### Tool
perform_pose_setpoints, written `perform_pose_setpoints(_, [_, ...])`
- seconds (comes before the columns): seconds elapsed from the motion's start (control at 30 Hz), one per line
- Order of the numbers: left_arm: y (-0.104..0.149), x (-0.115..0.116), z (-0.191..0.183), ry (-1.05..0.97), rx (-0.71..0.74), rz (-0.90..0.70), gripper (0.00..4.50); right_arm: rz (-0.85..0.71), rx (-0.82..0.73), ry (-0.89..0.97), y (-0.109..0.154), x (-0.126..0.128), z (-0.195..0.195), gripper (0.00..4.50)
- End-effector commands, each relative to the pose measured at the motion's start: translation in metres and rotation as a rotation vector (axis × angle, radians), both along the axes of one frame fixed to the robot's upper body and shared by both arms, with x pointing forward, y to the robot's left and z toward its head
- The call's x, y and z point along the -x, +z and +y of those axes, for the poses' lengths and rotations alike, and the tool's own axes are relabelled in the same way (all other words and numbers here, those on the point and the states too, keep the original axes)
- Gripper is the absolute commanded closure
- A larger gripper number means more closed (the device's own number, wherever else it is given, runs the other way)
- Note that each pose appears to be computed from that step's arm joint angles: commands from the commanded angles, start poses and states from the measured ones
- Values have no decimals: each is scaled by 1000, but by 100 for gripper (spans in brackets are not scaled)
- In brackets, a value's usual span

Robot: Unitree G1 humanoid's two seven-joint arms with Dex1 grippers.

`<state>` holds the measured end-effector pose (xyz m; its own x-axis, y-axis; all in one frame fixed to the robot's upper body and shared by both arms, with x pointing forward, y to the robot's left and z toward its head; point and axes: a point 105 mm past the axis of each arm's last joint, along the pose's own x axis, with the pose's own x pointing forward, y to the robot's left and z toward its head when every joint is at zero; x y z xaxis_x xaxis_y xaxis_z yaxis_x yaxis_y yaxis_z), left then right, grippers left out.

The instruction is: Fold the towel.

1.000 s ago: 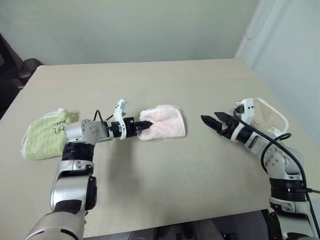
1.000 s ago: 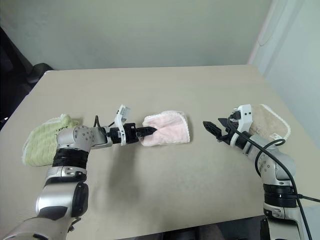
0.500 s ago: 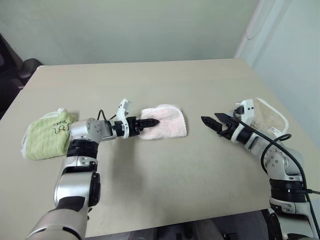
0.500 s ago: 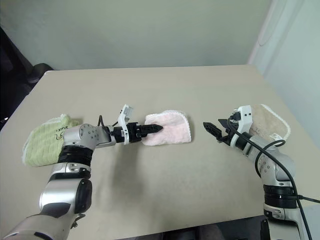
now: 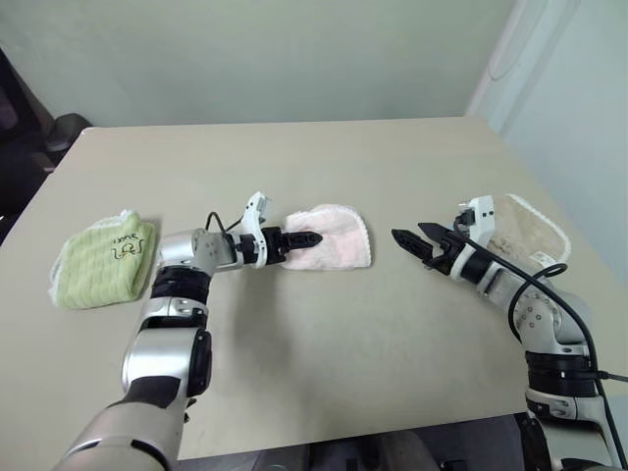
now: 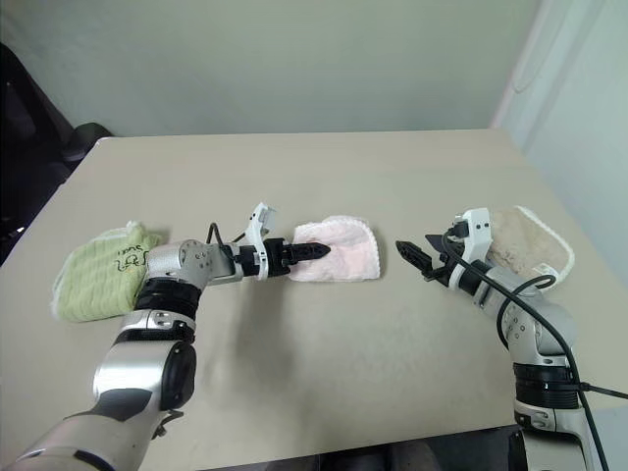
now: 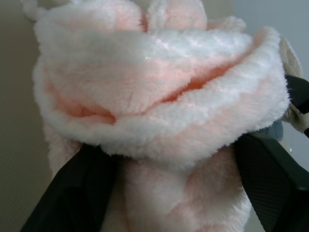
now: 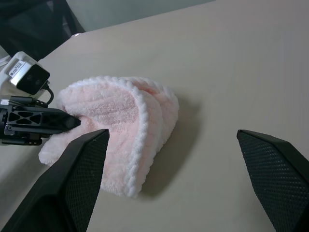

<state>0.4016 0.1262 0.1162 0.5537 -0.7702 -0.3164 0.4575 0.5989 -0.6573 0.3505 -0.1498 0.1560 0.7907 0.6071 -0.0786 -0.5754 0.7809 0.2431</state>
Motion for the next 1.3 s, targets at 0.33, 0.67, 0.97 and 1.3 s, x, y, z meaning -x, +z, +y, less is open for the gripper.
perform_pose_setpoints(0.33, [7,-2,-5,-8,50,-30,449,-59,2,-20,13,2,-3,0])
perform_pose_setpoints(0.67, [50,-21,24,195,263,-97,449,-64,3,-25,14,4,-4,0])
perform_pose_setpoints(0.97, [122,-22,105,483,375,-287,449,-59,11,-12,13,5,-3,0])
perform_pose_setpoints(1.3, [181,23,233,935,281,-467,449,-46,14,24,10,2,3,0])
